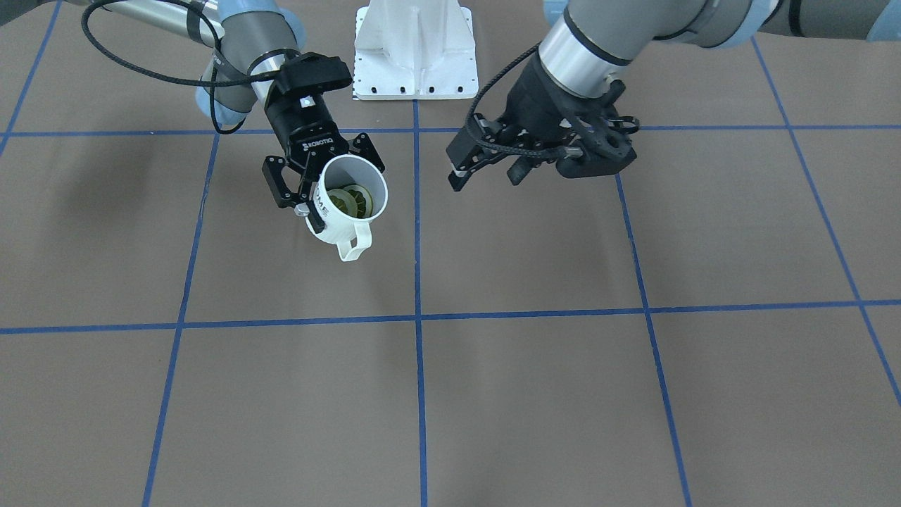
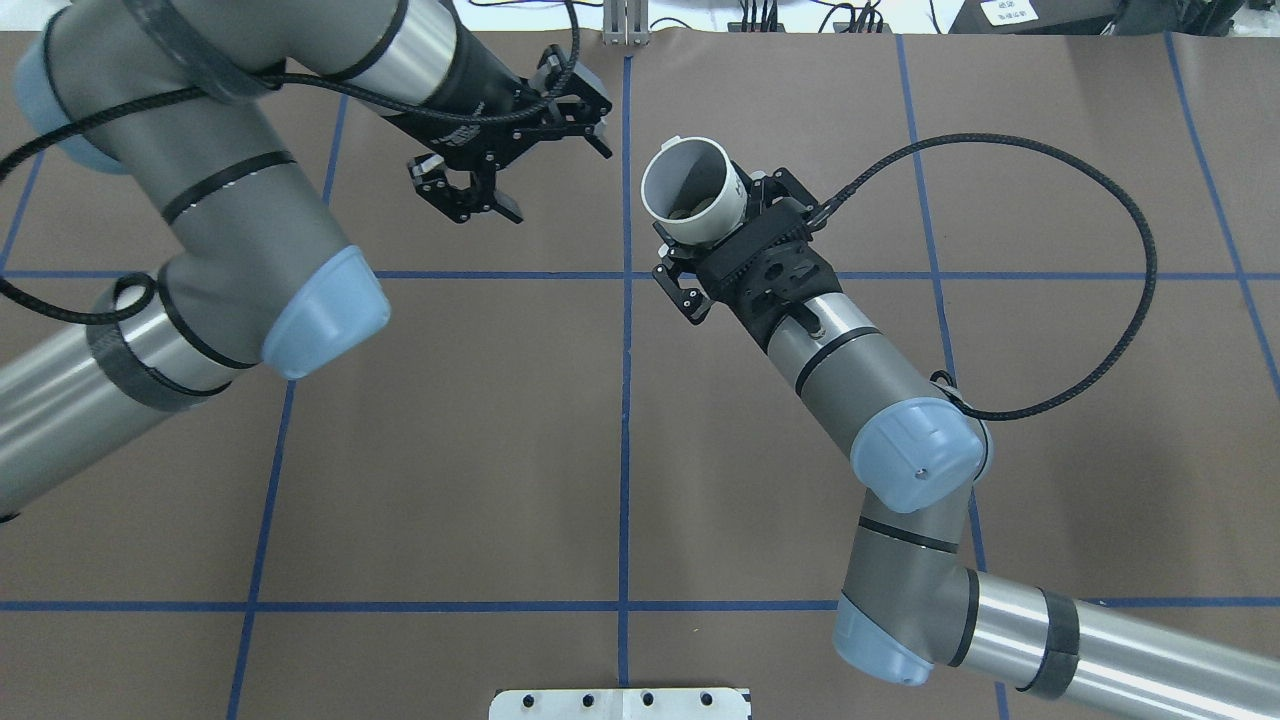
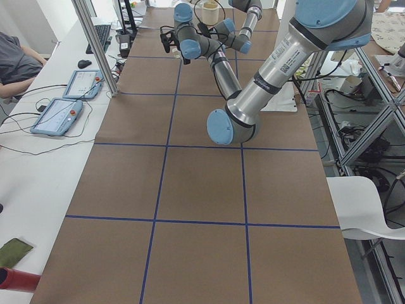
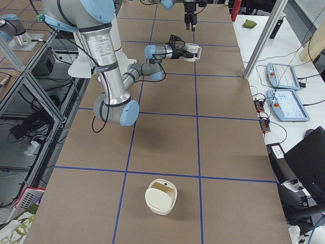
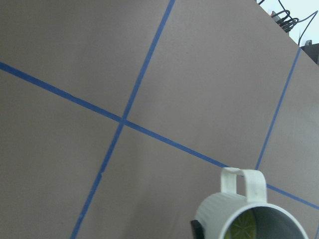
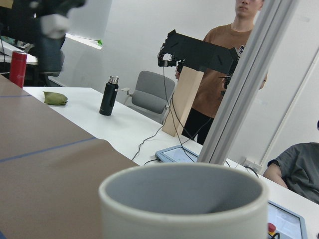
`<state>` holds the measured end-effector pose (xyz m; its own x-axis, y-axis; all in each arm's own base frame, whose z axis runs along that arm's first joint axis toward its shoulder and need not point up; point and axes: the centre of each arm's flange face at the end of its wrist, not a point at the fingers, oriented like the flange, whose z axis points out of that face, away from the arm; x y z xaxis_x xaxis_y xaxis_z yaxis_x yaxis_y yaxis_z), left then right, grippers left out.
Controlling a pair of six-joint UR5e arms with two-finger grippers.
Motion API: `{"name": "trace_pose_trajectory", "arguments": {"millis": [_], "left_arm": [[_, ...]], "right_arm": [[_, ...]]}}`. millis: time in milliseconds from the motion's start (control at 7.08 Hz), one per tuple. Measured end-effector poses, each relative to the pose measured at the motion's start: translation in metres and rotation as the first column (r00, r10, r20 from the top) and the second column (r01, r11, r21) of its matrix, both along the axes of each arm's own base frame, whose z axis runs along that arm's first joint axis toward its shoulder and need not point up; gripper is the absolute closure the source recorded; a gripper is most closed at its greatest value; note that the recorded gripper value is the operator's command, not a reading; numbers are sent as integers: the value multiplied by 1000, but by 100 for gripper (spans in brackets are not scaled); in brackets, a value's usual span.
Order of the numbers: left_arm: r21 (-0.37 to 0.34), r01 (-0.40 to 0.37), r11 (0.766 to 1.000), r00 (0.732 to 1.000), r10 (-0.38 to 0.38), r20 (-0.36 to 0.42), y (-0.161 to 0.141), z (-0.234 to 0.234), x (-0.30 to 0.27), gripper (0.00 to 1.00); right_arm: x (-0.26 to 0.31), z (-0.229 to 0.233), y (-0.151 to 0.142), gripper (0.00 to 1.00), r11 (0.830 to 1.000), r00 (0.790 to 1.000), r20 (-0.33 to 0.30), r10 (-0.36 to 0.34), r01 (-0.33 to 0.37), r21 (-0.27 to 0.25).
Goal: Left arm hands cup to right arm to dump lemon
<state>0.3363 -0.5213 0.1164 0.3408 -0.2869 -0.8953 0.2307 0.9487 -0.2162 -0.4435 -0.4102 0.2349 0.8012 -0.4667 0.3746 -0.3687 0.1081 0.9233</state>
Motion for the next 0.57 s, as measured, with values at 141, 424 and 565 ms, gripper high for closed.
{"name": "trace_pose_trajectory", "arguments": {"millis": [141, 424, 565], "left_arm": [[48, -32, 998, 996, 28, 88, -5, 22, -24, 0], [167, -151, 974, 962, 106, 253, -20, 84, -67, 0], [219, -210, 953, 940, 135, 315, -27, 121, -94, 0]], "right_arm": [[18, 10, -7, 78, 999, 999, 21, 28, -28, -21], [53, 32, -24, 100, 996, 997, 25, 78, -77, -52], [68, 45, -27, 100, 993, 995, 43, 92, -88, -78]]}}
